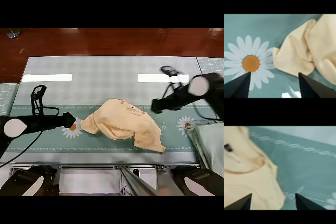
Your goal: Fold the shirts.
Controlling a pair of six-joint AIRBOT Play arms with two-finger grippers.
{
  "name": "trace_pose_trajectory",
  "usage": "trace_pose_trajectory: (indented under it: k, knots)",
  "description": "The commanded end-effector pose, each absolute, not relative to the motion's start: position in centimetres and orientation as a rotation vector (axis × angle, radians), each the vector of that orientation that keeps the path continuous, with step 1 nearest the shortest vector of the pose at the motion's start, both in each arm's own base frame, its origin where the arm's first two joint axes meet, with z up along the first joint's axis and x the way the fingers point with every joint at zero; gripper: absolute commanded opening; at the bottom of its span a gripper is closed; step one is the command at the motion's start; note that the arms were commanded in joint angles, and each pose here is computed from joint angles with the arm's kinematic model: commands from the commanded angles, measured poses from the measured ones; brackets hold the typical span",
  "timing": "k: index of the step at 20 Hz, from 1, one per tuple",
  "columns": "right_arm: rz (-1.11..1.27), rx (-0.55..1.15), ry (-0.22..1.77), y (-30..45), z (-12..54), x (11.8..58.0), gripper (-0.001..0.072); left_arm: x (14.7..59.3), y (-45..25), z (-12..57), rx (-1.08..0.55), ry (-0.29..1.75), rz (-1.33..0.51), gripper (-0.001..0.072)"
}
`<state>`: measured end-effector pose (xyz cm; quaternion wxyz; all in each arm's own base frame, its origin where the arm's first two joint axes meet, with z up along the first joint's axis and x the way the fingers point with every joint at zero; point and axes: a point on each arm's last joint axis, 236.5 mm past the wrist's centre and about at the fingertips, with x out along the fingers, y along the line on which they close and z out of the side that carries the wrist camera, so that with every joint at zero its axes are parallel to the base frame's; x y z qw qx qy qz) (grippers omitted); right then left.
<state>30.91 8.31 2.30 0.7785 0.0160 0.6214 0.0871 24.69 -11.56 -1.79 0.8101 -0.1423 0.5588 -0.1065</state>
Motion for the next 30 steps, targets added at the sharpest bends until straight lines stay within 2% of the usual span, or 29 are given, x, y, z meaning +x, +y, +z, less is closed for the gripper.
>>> trace_pose_trajectory:
  k: [1,3,6,8,12,17,18,19,20,24,30]
  knots:
    - [-0.068,0.21,1.29,-2.1,4.0,30.3,0.062,23.7,-11.5,-5.2,-0.368,1.358,-0.19,0.0701]
    - [-0.076,0.417,1.317,-2.7,1.5,27.5,0.0619,22.7,-14.1,-7.0,-0.445,1.428,-0.285,0.07]
    - [0.217,0.626,1.32,4.1,-1.5,24.4,0.0619,22.6,-18.7,-7.5,-0.575,1.472,-0.481,0.07]
    - [0.285,0.727,1.357,6.7,-3.1,22.6,0.0619,22.7,-19.7,-8.7,-0.633,1.504,-0.505,0.07]
    - [0.302,0.759,1.464,7.9,-5.8,19.1,0.0619,23.1,-20.4,-11.2,-0.666,1.536,-0.451,0.07]
    - [0.287,0.787,1.51,8.4,-7.2,17.6,0.0619,27.2,-22.6,-10.0,-0.733,1.358,-0.439,0.0699]
    - [0.282,0.788,1.513,8.4,-7.2,17.5,0.0619,27.8,-22.9,-9.5,-0.726,1.336,-0.447,0.0668]
    - [0.273,0.793,1.508,8.3,-7.3,17.7,0.0619,28.3,-23.2,-9.0,-0.713,1.32,-0.465,0.0407]
    - [0.271,0.784,1.506,8.3,-7.3,17.8,0.0619,28.7,-23.6,-8.5,-0.692,1.305,-0.496,0.002]
    - [0.291,0.709,1.52,9.4,-8.1,17.9,0.0619,29.7,-24.5,-6.8,-0.669,1.271,-0.556,0.0029]
    - [0.356,0.694,1.618,13.1,-10.1,17.4,0.0619,29.6,-24.6,-6.7,-0.669,1.273,-0.563,0.0029]
